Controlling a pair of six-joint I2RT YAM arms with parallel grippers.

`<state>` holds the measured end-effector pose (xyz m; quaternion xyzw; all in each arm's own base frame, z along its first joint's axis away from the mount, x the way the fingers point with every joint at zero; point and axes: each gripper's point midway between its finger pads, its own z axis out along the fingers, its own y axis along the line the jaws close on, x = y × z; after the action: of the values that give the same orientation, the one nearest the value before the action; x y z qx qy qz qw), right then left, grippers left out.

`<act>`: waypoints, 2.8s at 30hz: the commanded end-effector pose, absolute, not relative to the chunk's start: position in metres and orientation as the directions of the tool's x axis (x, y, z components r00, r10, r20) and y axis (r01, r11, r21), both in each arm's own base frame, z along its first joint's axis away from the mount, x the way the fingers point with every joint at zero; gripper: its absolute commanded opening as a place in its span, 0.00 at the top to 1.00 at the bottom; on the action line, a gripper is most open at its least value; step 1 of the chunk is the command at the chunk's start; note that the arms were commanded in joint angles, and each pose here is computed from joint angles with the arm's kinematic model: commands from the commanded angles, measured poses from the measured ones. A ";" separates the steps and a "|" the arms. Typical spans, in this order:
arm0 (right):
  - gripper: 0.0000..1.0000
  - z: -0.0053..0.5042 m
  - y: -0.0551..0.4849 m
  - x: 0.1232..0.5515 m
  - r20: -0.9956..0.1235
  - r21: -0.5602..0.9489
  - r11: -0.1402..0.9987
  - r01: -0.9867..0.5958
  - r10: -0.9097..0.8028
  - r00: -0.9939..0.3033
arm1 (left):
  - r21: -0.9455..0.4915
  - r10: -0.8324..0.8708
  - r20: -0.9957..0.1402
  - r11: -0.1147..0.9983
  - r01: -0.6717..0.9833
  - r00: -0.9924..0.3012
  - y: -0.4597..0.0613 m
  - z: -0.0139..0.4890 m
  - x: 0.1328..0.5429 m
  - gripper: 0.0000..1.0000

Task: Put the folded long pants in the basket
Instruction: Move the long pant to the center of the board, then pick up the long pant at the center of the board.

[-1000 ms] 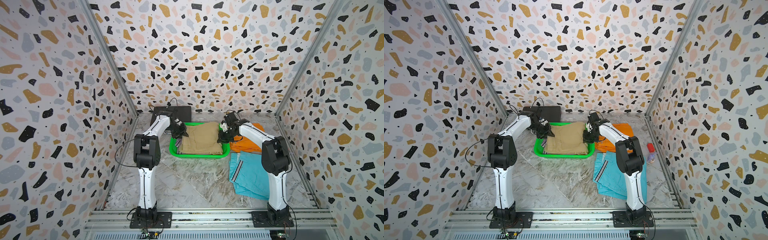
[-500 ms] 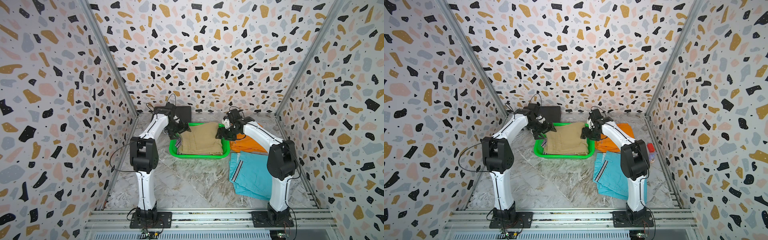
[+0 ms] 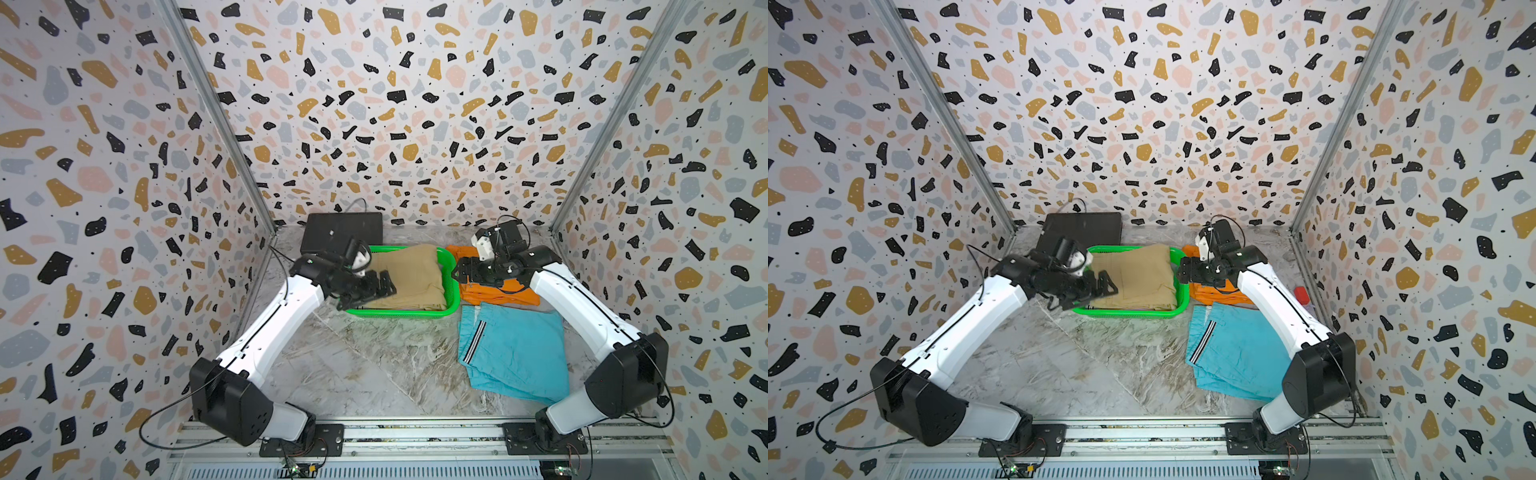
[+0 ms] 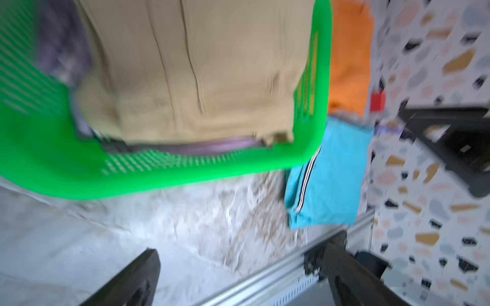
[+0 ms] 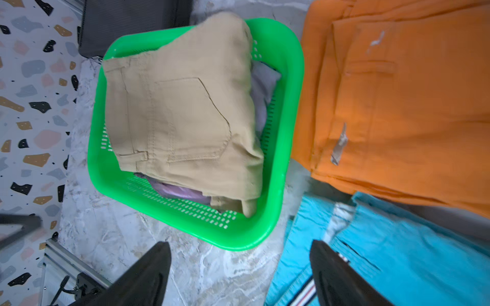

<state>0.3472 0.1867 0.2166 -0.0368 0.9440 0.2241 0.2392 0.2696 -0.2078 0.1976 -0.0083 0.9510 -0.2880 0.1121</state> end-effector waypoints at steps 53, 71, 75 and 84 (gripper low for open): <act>0.01 0.185 0.106 0.304 -0.389 0.420 0.906 0.048 0.227 -0.893 | -0.425 0.170 0.018 0.893 0.146 -0.985 -0.312 0.028 0.178 1.00; 0.02 0.072 0.160 0.241 0.111 0.634 0.723 0.275 0.267 -0.957 | -0.253 0.043 0.030 0.967 0.034 -0.999 -0.173 0.028 0.150 1.00; 0.06 0.051 0.182 0.226 0.173 0.626 0.737 0.255 0.188 -0.967 | -0.235 0.045 0.036 0.971 0.036 -0.998 -0.172 0.024 0.152 1.00; 0.83 0.032 0.190 0.223 0.197 0.608 0.755 0.244 0.155 -0.968 | -0.288 0.004 -0.023 0.958 0.010 -1.000 -0.171 0.040 0.153 0.26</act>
<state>0.2211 0.1880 0.0303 0.1144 0.9341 0.3300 -0.0745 0.1536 -0.1765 0.0313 0.0074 0.9902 -0.1396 -0.0073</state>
